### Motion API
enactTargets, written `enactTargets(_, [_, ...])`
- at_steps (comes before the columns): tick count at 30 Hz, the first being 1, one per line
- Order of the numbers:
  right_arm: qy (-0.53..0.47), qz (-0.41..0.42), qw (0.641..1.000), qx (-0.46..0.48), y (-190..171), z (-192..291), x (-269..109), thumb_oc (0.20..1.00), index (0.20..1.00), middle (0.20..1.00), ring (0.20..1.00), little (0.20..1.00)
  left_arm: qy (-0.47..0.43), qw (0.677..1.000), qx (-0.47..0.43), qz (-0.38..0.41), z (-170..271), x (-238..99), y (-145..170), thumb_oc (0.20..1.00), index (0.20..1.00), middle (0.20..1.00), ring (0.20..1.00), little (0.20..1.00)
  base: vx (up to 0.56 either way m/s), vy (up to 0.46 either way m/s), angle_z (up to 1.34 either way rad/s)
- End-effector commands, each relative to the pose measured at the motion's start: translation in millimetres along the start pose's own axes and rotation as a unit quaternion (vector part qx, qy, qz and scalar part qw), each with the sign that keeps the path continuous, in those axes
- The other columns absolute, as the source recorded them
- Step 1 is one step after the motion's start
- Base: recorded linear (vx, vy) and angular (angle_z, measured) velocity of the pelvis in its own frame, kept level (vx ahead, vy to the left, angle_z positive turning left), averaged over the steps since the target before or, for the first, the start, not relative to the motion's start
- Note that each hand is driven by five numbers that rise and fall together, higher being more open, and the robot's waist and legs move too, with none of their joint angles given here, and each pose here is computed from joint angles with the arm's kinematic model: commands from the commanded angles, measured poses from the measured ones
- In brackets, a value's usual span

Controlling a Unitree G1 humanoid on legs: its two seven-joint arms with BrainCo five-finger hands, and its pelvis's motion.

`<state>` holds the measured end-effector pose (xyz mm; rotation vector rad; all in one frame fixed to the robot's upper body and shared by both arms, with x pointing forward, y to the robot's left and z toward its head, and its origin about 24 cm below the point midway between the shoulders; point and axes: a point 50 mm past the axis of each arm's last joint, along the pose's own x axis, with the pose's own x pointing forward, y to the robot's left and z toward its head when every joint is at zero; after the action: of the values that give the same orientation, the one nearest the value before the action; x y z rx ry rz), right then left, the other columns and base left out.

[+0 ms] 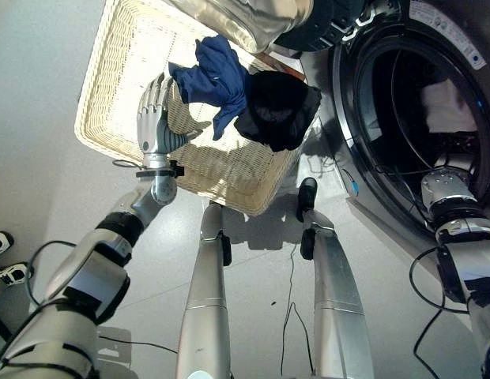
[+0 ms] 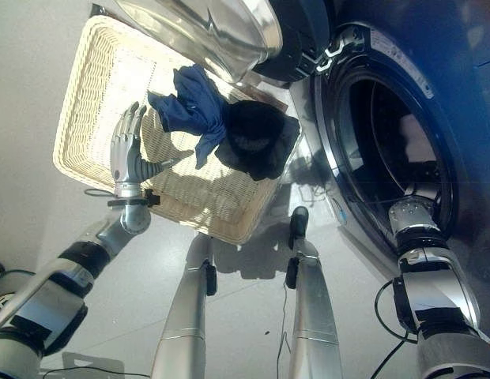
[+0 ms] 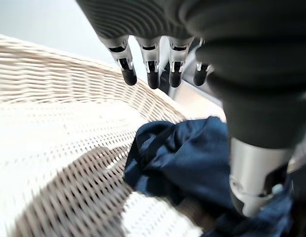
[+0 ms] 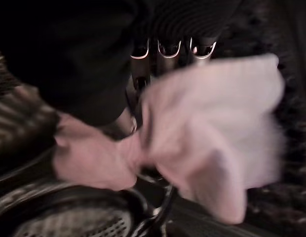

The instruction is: Put the clothes into the washing machine.

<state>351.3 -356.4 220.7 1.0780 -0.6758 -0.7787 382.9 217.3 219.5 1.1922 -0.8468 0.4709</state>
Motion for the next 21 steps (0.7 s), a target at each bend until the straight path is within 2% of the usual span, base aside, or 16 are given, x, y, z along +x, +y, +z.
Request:
enactTargets(1, [-0.106,0.076,0.991,-0.019,28,79,27,1.000,1.000,1.000,1.000,1.000,-0.027,0.998,0.058,0.005,-4,29,20,1.000,1.000,1.000,1.000,1.000,0.02,0.038,0.02])
enactTargets(7, [-0.098,0.047,0.993,-0.039,26,78,32,1.000,1.000,1.000,1.000,1.000,-0.080,0.989,0.118,-0.048,11,54,21,1.000,1.000,1.000,1.000,1.000,0.01,0.033,0.01])
enactTargets(15, [-0.105,0.025,0.991,-0.073,36,74,30,1.000,1.000,1.000,1.000,1.000,-0.111,0.982,0.152,-0.025,26,69,25,1.000,1.000,1.000,1.000,1.000,0.01,0.016,0.03])
enactTargets(21, [-0.096,0.019,0.991,-0.093,41,68,29,1.000,1.000,1.000,1.000,1.000,-0.141,0.971,0.184,-0.052,34,80,28,1.000,1.000,1.000,1.000,1.000,-0.01,0.003,0.00])
